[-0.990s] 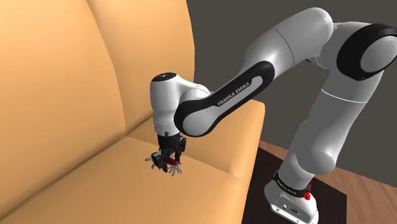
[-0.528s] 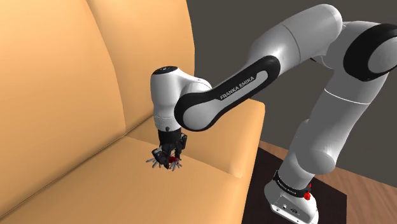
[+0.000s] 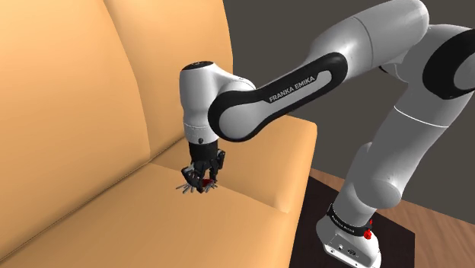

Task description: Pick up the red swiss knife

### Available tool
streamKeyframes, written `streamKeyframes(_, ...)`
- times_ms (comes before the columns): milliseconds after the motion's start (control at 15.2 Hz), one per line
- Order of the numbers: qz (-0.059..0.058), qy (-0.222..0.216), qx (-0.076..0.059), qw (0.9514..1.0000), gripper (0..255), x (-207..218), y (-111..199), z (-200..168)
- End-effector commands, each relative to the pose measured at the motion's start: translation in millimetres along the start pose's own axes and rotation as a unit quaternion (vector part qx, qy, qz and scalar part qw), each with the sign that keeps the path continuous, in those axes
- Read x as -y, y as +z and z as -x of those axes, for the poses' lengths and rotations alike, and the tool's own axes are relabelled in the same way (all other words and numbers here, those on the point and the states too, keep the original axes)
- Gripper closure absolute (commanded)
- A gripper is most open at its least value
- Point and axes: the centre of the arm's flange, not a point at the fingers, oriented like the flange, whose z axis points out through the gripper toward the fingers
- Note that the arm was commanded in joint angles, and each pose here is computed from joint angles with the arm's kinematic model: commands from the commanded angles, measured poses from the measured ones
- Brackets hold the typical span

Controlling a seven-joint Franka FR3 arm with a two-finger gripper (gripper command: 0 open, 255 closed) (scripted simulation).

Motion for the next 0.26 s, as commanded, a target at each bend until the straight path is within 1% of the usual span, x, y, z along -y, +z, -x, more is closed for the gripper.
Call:
streamKeyframes(0, 0.000, 0.000, 0.000, 1.0000, 255, 1.1, -12.1, 0.5)
streamKeyframes(66, 0.000, 0.000, 0.000, 1.0000, 255, 1.0, -17.3, 0.9)
streamKeyframes(198, 0.000, 0.000, 0.000, 1.0000, 255, 1.0, -18.1, 1.0)
